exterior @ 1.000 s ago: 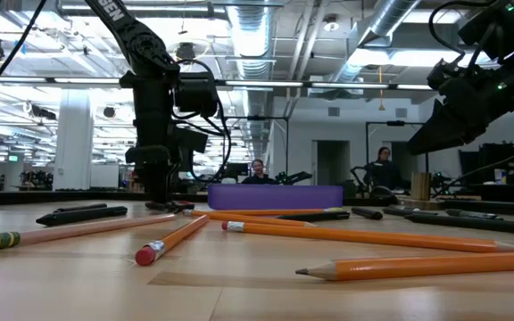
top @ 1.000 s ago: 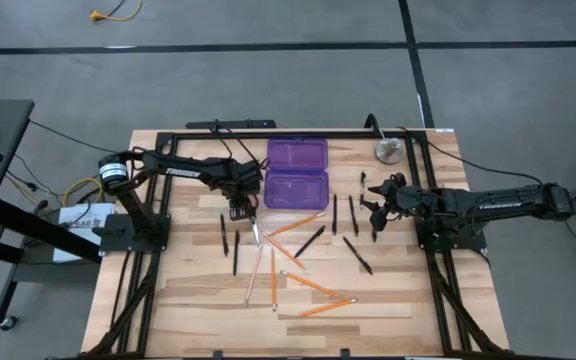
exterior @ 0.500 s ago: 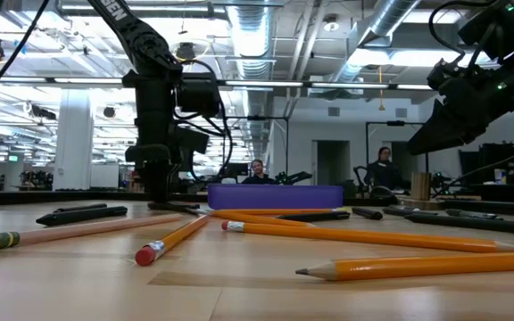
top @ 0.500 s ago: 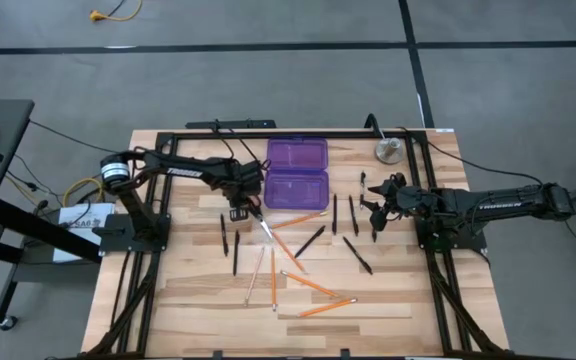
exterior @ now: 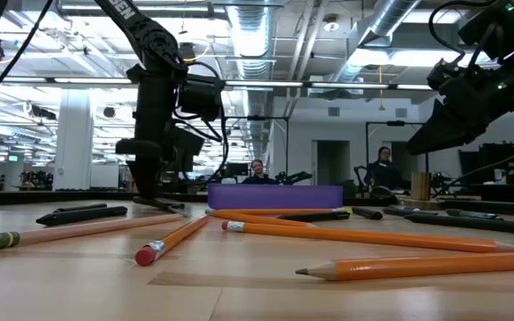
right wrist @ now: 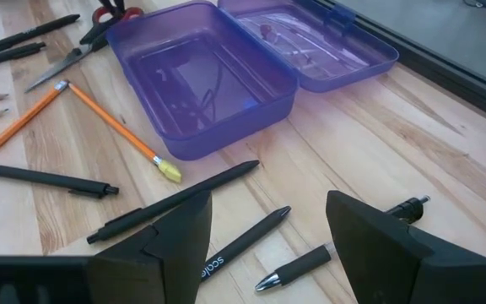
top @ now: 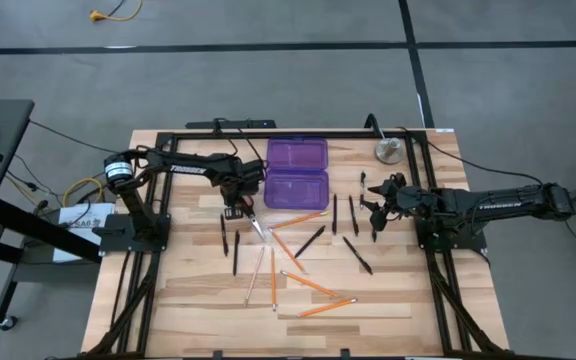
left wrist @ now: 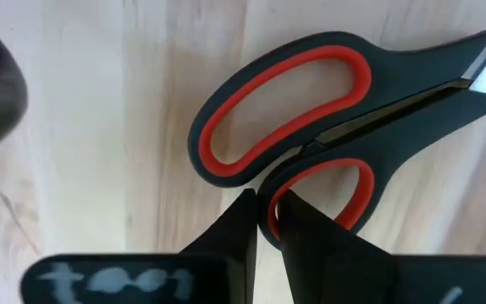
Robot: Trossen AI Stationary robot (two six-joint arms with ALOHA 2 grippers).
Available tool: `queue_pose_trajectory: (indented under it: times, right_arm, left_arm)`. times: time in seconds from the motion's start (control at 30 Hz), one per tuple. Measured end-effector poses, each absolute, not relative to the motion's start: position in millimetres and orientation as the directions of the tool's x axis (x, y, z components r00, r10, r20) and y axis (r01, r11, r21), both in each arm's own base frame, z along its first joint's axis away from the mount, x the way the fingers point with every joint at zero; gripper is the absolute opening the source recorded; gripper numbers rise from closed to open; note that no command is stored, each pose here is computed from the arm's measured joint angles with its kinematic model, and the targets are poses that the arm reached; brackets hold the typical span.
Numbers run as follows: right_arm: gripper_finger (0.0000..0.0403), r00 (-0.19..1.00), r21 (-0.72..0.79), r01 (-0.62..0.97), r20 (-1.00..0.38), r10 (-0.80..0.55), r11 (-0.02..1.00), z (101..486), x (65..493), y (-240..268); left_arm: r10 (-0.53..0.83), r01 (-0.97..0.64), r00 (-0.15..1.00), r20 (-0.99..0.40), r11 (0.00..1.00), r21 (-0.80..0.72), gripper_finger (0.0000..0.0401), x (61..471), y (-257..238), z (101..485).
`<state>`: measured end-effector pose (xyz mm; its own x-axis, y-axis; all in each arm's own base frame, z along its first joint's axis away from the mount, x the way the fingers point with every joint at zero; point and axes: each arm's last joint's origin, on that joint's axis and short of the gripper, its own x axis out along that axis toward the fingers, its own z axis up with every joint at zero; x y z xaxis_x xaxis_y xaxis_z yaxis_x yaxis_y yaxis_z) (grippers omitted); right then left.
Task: Pick & place school supplies into a supply box
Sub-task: Put the black scissors into the violet supply box
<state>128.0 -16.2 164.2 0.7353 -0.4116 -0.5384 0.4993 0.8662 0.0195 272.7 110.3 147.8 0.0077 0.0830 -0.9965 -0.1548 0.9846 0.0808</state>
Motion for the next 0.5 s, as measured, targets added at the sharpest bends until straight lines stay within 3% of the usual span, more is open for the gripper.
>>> queue_pose_trajectory:
  times: [0.23, 0.5]
  right_arm:
    - [0.023, 0.736, 0.02, 0.499, -0.538, -0.412, 0.866, 164, 128, -16]
    - [0.023, 0.736, 0.02, 0.499, -0.537, -0.412, 0.866, 164, 128, -16]
  left_arm:
    - [0.089, -0.157, 0.033, -0.995, 0.984, 0.083, 0.0027, 271, 110, 156]
    - [0.144, -0.202, 0.18, -0.973, 0.974, 0.106, 0.0027, 261, 105, 198]
